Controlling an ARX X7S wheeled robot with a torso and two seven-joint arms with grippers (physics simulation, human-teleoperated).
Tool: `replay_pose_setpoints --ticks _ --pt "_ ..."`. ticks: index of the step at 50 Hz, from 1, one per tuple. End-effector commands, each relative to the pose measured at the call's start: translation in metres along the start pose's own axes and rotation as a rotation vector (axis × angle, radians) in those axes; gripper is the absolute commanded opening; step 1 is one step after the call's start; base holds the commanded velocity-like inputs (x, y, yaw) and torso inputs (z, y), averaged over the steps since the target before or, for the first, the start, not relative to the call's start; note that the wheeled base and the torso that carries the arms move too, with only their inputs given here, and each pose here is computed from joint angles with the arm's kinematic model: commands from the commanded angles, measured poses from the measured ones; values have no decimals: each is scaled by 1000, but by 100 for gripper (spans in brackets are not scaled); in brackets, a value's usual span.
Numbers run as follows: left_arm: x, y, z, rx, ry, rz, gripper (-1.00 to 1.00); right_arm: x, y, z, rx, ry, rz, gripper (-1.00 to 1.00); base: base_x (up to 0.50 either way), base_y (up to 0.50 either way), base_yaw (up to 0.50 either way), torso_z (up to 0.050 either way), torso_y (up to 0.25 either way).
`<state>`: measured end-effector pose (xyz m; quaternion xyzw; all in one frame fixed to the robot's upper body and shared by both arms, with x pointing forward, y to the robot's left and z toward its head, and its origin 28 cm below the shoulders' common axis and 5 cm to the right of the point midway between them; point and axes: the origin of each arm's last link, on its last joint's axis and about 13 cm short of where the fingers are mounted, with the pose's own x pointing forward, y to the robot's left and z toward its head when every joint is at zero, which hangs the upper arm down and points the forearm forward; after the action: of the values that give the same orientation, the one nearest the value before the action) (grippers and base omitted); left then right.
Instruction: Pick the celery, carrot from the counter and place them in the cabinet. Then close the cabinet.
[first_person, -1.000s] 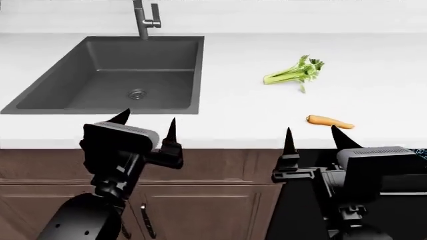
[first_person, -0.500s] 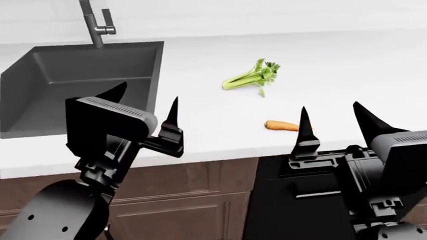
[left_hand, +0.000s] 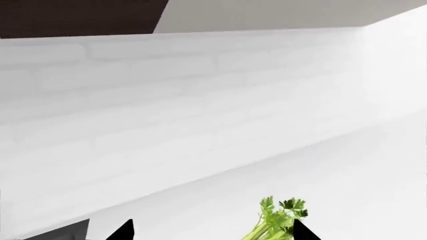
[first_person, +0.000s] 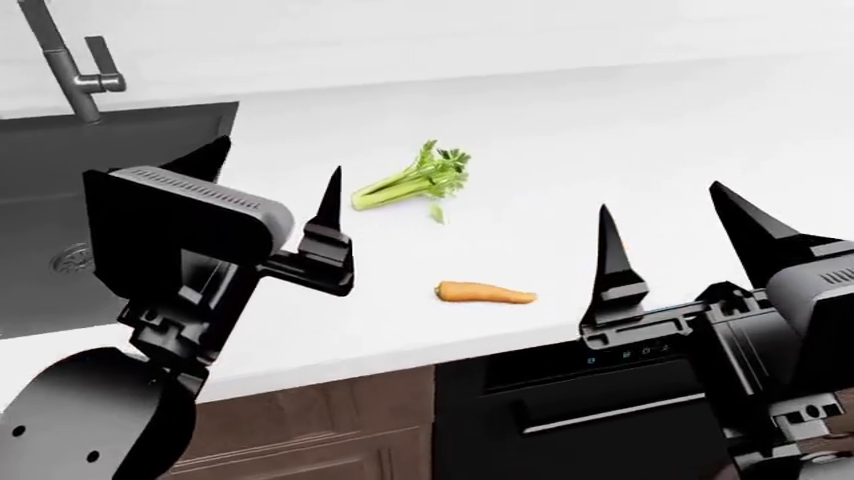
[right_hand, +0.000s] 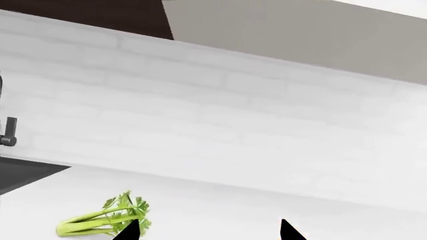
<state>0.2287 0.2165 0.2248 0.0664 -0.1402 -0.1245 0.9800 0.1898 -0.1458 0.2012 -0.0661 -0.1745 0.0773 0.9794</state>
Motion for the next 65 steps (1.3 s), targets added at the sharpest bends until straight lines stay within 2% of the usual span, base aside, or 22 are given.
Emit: replay_pose_setpoints --ticks 1,10,18,33,37,40,48,65 --pt "-2 2 9 8 -20 6 100 -1 -1 6 -4 -16 21 100 136 -537 0 0 0" --pt "-2 4 13 30 -17 -2 100 0 1 9 -22 -23 46 100 224 -301 0 0 0" --pt "-3 6 18 40 -12 -11 100 1 2 12 -33 -30 52 100 239 374 0 0 0" --pt "1 4 22 53 -18 -34 100 -1 -2 11 -22 -32 36 100 139 11 0 0 1" --pt "0 5 21 84 -42 -40 100 -3 -2 12 -19 -31 35 100 0 0 0 0 0" --pt "-3 5 21 88 -53 -66 100 -3 -1 11 -22 -28 40 100 0 0 0 42 0" --pt "-3 0 17 96 12 -170 100 -4 -1 12 -30 -22 53 100 0 0 0 50 0" --pt "10 2 15 108 71 -220 100 -5 -4 12 -47 15 47 100 62 -12 0 50 0"
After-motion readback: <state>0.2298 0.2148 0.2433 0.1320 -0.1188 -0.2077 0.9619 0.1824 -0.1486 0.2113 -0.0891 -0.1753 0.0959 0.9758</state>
